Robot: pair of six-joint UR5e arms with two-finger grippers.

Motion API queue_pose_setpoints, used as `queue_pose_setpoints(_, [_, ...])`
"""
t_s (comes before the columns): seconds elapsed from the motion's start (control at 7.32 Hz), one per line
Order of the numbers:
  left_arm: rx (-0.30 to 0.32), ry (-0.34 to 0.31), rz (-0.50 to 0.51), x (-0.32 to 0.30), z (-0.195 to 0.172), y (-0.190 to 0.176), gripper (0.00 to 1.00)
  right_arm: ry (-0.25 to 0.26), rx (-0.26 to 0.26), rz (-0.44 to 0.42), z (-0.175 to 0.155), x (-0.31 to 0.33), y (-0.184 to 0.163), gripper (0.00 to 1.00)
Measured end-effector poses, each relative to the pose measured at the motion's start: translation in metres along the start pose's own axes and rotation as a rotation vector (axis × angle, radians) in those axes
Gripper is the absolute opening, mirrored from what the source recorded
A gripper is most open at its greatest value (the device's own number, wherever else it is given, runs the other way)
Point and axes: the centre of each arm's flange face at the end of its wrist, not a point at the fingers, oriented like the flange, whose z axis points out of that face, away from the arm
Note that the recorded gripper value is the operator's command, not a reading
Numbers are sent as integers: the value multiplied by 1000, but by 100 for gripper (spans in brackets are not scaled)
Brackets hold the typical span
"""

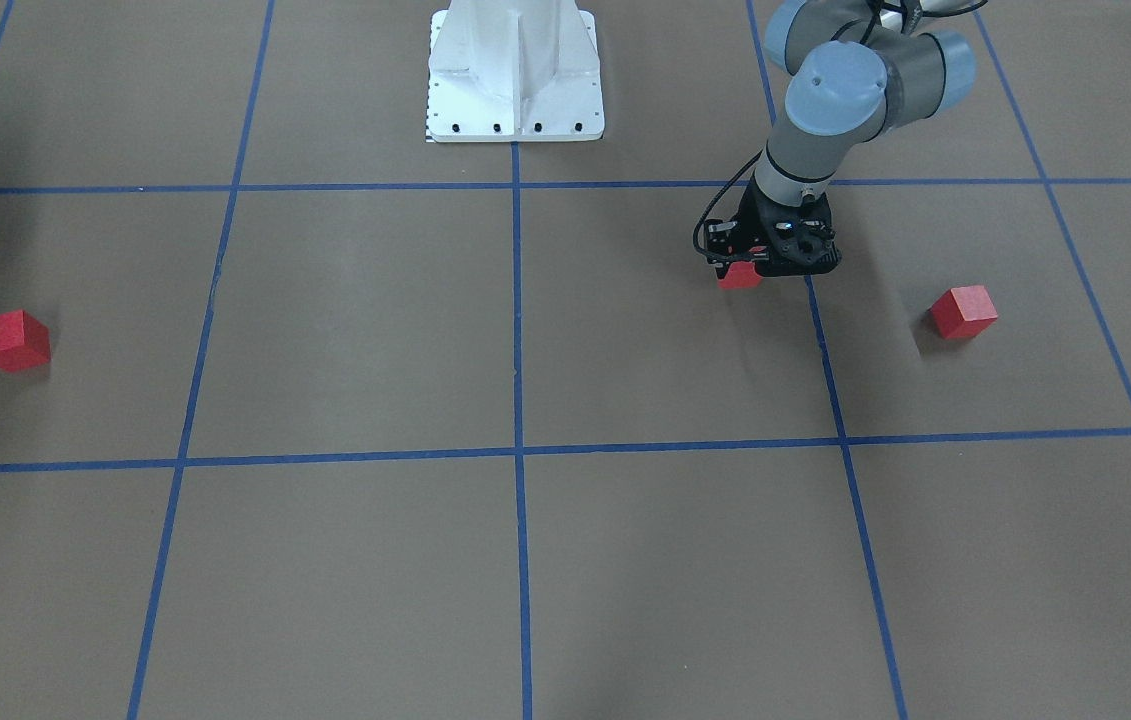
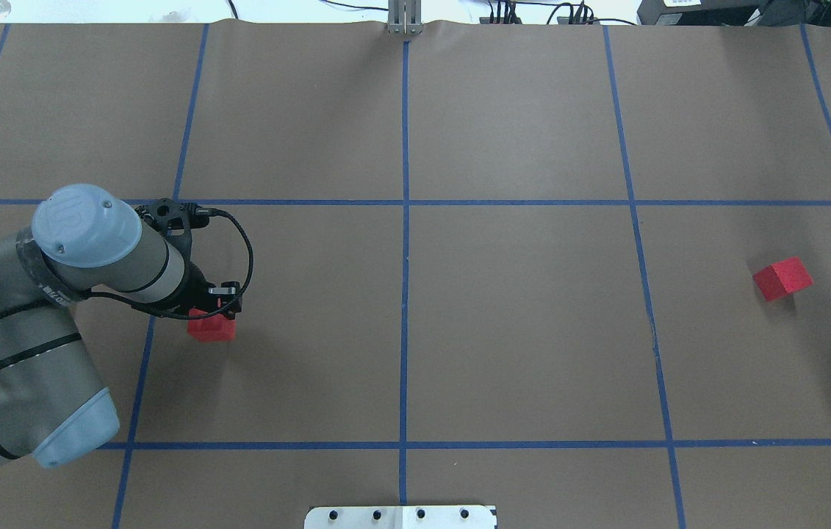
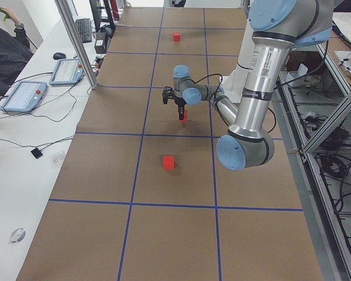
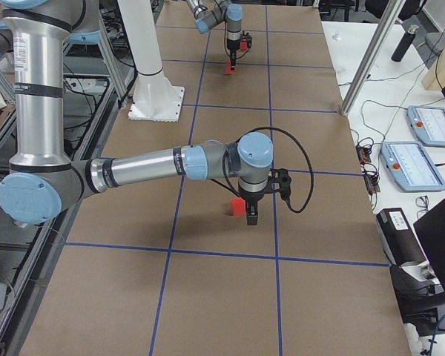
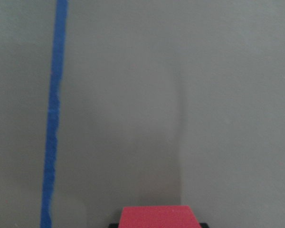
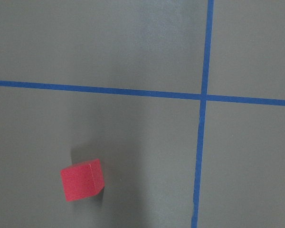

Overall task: Form red blocks into L shape at center
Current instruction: 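Carry the red cube to the table center and lower it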

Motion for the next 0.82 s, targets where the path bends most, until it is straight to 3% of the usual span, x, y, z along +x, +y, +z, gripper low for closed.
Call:
queue_pose_setpoints(0.41, [53, 76, 14, 125, -30, -60, 0, 3, 16, -18, 2, 3, 5, 99])
queue_pose_setpoints(0.82, [101, 20, 2, 236, -13, -120, 0, -3, 31, -27, 5, 6, 11, 99])
